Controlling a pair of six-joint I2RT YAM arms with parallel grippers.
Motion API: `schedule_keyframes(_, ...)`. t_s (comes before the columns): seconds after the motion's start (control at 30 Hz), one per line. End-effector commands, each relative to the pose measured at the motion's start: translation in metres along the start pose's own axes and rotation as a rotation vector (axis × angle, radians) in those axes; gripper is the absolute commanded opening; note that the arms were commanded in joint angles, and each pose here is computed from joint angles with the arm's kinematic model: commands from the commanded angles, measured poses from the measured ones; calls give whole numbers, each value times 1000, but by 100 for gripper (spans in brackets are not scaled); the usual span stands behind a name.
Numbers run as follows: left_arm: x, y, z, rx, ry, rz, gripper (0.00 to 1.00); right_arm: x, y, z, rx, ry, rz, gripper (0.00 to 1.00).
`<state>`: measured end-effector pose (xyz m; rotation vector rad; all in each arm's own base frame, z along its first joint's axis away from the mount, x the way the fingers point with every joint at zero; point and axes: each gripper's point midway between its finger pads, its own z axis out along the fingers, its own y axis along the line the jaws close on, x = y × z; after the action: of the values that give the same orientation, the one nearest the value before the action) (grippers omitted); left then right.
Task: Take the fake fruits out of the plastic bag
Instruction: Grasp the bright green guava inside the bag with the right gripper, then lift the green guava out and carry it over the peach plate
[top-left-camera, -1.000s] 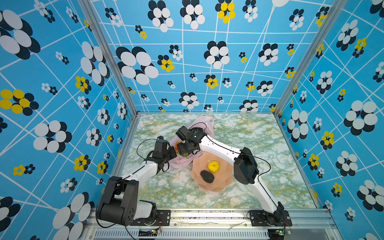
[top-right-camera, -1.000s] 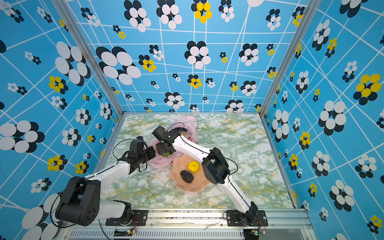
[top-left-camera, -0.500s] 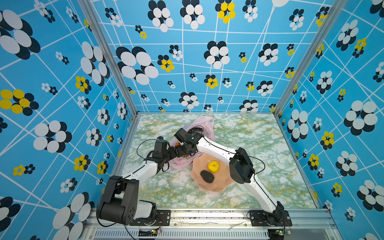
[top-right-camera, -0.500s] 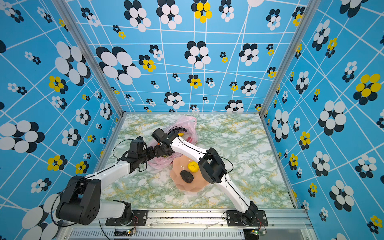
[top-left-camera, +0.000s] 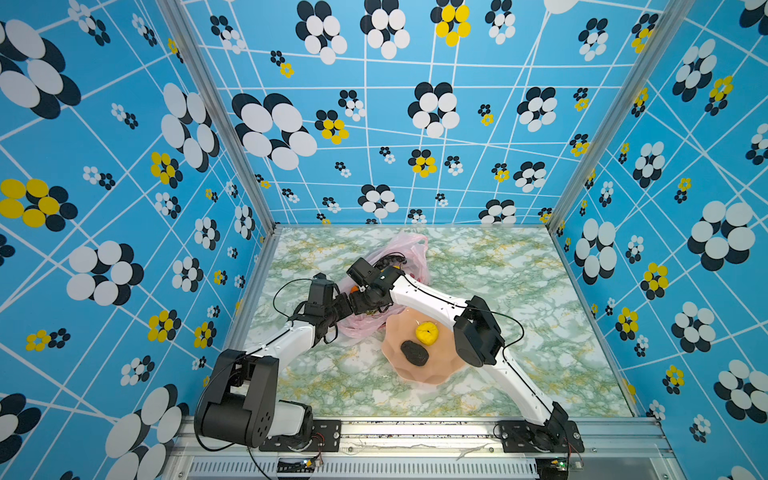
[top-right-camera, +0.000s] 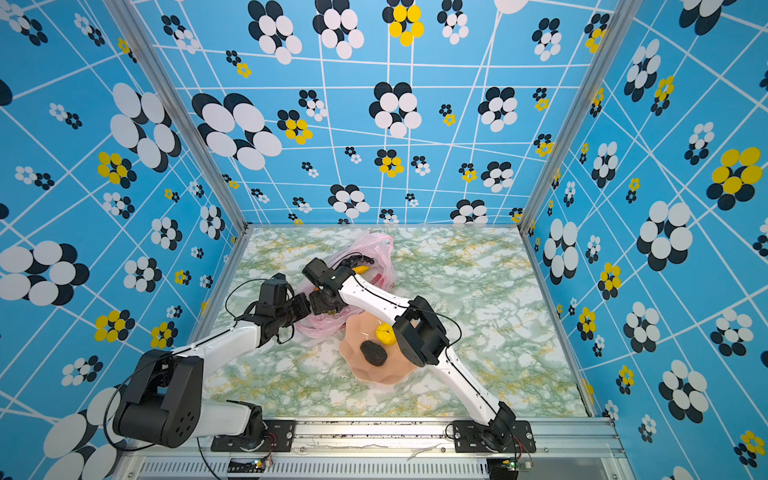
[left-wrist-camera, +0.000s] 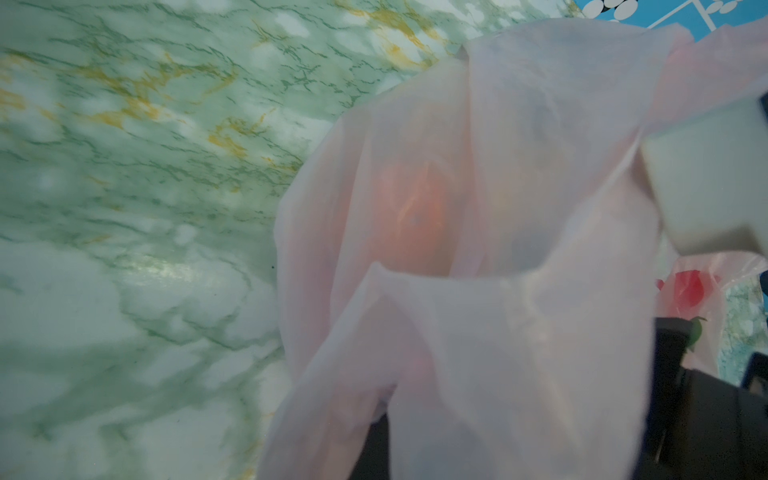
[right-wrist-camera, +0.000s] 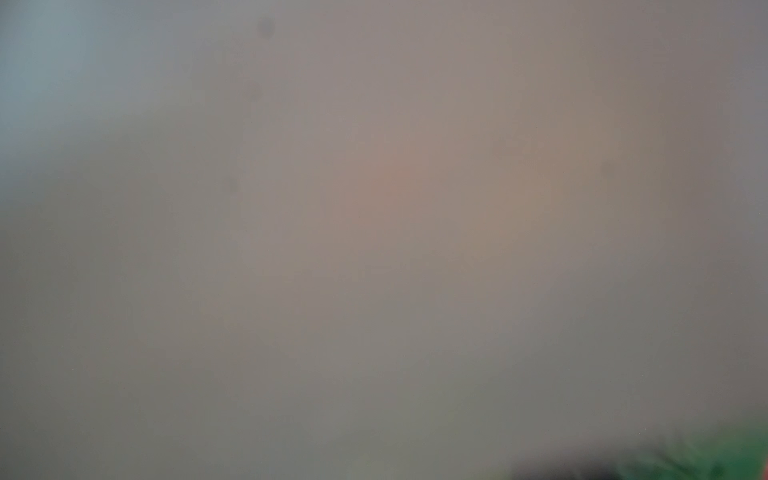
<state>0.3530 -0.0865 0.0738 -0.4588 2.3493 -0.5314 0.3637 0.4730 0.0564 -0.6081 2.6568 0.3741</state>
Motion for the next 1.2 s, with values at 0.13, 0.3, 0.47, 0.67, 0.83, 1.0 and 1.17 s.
schedule_keyframes(0.13, 7, 7, 4, -16, 28, -5, 0, -4, -13, -11, 62, -8, -37, 64)
schedule_keyframes(0.3, 7, 6, 5, -10, 32, -2, 0, -11, -14, -22, 64, -29, -46, 61)
schedule_keyframes(0.47, 8, 6, 5, -11, 35, 2, 0, -18, -11, -44, 43, -50, -77, 60)
schedule_keyframes(0.67, 8, 4, 6, -3, 39, 4, 0, -29, -5, -86, 6, -109, -101, 60)
schedule_keyframes(0.83, 7, 4, 6, -1, 39, 7, 0, -30, -6, -113, -9, -139, -108, 60)
schedule_keyframes(1.0, 6, 3, 5, 4, 33, 11, 0, -26, -9, -143, -18, -168, -113, 60)
schedule_keyframes(1.17, 6, 2, 4, 8, 29, 13, 0, -12, -15, -166, -17, -172, -114, 60)
